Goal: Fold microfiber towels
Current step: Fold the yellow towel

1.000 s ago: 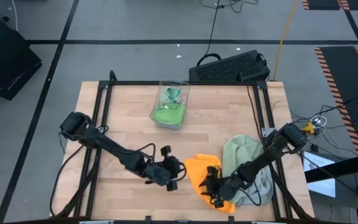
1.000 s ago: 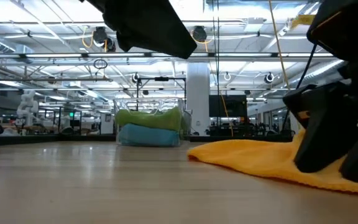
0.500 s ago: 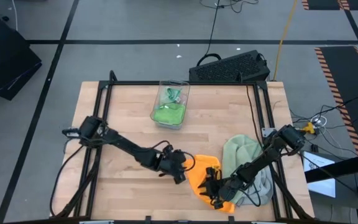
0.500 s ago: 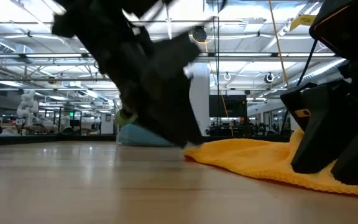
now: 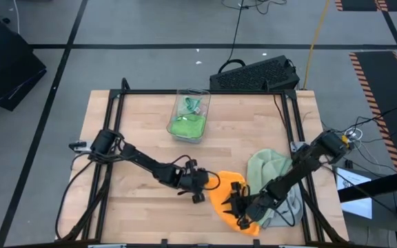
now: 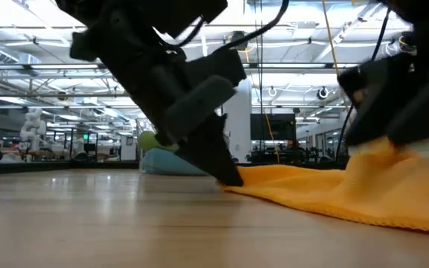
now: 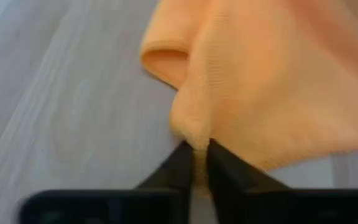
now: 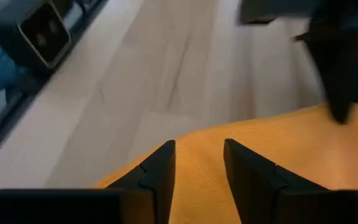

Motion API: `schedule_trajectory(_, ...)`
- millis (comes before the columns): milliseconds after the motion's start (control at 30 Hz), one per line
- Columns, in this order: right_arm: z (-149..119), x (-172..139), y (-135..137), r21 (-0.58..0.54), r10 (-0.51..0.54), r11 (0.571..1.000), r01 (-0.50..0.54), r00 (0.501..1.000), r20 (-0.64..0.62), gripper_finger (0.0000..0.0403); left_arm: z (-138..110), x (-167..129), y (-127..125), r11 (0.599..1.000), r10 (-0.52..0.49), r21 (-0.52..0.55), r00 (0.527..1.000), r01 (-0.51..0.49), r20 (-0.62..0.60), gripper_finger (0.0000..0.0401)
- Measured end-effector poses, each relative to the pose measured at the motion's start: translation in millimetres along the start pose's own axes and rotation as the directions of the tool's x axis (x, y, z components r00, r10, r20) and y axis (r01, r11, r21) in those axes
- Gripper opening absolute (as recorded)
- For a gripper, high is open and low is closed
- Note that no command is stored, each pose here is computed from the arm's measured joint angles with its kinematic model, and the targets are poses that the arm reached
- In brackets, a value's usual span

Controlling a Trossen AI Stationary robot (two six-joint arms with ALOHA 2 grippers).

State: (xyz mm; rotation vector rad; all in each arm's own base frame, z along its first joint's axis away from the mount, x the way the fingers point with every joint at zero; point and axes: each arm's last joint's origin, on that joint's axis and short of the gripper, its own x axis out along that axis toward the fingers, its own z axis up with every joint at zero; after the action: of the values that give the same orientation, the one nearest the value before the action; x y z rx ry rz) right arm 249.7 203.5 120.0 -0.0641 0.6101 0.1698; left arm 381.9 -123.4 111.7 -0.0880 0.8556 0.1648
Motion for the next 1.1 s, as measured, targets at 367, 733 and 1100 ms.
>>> schedule_trajectory(367, 38, -43, -48, 0.047, -0.309, 0.950, 0.308, 0.950, 0.031, 0.0195, -3, -58, -27, 0.933, 0.155, 0.316, 0.985, -0.171, 0.076, 0.0010)
schedule_trajectory(733, 20, -23, -131, 0.080, -0.206, 0.975, 0.209, 0.977, -0.043, 0.0221, -19, -102, -11, 0.909, 0.385, 0.192, 0.922, -0.371, -0.042, 0.0011)
schedule_trajectory(1100, -17, -27, -140, 0.144, -0.130, 0.980, 0.136, 0.990, -0.048, 0.0222, -31, -110, 8, 0.861, 0.507, 0.077, 0.844, -0.502, -0.175, 0.0017)
